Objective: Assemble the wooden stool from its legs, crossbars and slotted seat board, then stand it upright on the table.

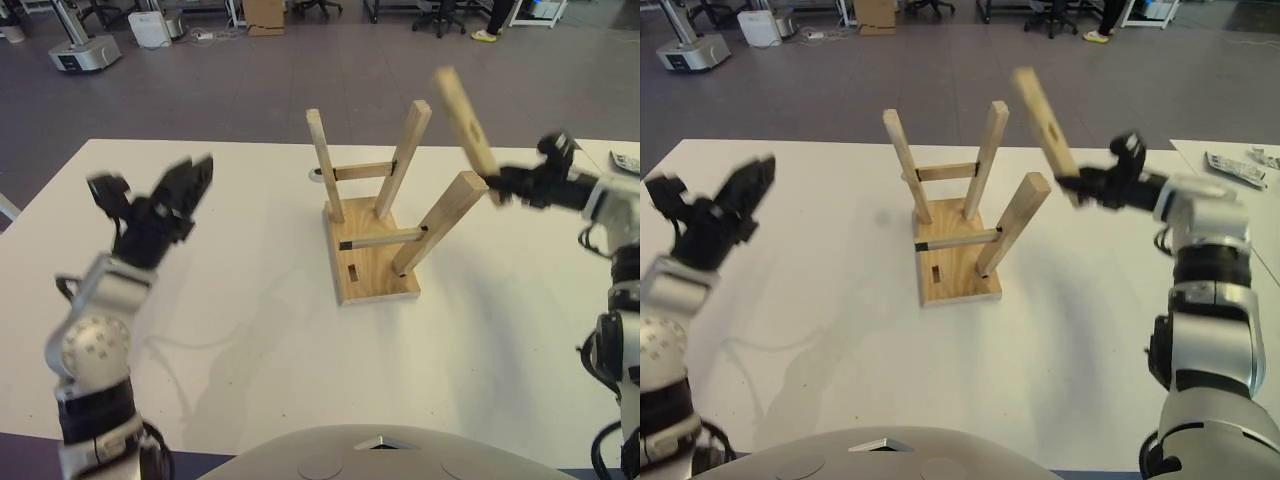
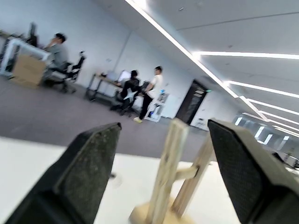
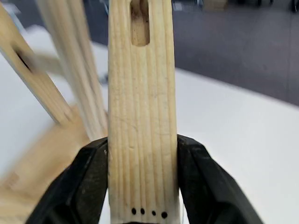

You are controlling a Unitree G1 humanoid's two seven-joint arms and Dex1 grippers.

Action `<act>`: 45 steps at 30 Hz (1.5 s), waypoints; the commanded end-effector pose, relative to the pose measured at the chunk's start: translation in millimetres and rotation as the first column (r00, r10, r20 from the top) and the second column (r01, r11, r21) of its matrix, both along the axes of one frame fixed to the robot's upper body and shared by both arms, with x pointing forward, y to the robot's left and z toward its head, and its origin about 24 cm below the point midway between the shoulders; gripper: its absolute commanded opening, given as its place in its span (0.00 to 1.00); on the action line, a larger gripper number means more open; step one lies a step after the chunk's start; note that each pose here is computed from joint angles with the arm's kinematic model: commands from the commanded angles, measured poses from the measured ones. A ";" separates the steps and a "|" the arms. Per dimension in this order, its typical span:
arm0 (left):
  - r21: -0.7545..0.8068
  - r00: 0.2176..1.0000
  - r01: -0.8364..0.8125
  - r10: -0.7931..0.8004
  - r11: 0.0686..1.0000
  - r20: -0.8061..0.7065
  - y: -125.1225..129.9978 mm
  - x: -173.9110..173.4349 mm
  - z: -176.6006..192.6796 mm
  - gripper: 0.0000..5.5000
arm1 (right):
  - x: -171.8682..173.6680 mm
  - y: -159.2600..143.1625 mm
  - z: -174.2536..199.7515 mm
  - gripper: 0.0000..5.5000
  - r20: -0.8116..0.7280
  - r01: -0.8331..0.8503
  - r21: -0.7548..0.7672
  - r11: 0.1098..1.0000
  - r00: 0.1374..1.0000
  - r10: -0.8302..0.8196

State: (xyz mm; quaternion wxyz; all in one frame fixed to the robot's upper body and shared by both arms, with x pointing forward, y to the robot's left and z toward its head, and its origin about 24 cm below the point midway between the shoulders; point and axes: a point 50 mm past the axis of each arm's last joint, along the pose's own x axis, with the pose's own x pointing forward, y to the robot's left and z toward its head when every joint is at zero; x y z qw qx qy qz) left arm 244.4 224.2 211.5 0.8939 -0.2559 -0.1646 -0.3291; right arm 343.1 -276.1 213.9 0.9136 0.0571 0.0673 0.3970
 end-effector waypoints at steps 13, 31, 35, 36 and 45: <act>0.073 0.843 0.510 -0.515 0.857 0.158 -72.2 0.2 80.5 0.87 | -58.9 117.9 66.0 0.37 0.029 -0.677 0.065 0.734 0.736 0.676; 0.033 0.798 0.580 -0.576 0.814 0.177 -80.5 -4.9 82.6 0.67 | -73.4 116.8 60.8 0.37 -0.083 -0.810 0.044 0.584 0.580 0.811; 0.032 0.791 0.591 -0.586 0.806 0.176 -83.3 -6.1 82.6 0.55 | -75.2 118.2 59.5 0.37 -0.090 -0.823 0.053 0.565 0.560 0.824; 0.032 0.789 0.593 -0.588 0.805 0.177 -83.6 -6.5 82.6 0.53 | -75.5 118.2 59.1 0.37 -0.094 -0.826 0.053 0.561 0.555 0.826; 0.021 0.811 0.563 -0.557 0.826 0.180 -78.7 -7.1 79.3 0.37 | -66.9 116.8 59.0 0.37 -0.120 -0.788 0.031 0.614 0.607 0.785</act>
